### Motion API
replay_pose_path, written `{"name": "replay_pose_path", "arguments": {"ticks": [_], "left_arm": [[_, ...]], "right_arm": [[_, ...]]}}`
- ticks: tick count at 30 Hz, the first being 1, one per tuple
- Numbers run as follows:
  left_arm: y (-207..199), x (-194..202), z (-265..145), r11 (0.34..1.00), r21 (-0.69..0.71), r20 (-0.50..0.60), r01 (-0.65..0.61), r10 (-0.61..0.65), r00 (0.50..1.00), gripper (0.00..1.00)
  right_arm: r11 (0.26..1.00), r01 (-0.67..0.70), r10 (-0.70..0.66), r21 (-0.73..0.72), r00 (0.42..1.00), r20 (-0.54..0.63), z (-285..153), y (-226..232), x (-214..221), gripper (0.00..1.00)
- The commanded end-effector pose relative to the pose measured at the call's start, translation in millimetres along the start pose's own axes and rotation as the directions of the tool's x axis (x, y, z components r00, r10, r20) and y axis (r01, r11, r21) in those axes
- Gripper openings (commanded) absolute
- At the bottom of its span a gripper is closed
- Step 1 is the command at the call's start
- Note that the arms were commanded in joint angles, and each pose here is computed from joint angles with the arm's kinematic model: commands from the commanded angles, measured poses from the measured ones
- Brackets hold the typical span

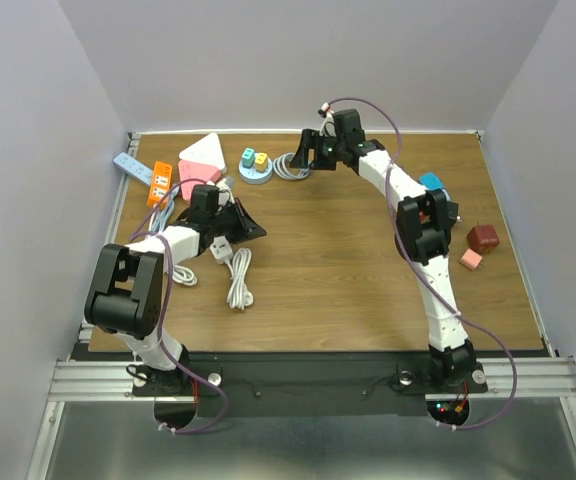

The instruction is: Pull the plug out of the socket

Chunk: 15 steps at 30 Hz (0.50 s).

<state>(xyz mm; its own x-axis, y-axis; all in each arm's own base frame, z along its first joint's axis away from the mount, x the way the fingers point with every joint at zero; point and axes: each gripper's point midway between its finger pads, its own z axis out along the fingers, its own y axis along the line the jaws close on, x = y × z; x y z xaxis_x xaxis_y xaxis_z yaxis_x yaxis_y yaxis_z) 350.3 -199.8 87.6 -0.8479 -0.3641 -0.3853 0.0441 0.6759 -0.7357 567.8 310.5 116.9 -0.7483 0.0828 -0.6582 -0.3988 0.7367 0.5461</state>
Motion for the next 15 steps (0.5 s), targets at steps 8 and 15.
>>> {"name": "replay_pose_path", "arguments": {"ticks": [8,15], "left_arm": [[55.5,27.8,26.0,0.98,-0.188,-0.064,0.07,-0.083,0.995,0.0],[87.6,11.7,16.6,0.949,-0.306,-0.002,0.079,-0.084,0.996,0.0]], "right_arm": [[0.952,0.233,-0.195,-0.198,0.962,0.193,22.5,44.4,-35.3,0.79],[0.943,0.241,-0.199,-0.227,0.961,0.192,47.4,50.5,-18.2,0.8]]}}
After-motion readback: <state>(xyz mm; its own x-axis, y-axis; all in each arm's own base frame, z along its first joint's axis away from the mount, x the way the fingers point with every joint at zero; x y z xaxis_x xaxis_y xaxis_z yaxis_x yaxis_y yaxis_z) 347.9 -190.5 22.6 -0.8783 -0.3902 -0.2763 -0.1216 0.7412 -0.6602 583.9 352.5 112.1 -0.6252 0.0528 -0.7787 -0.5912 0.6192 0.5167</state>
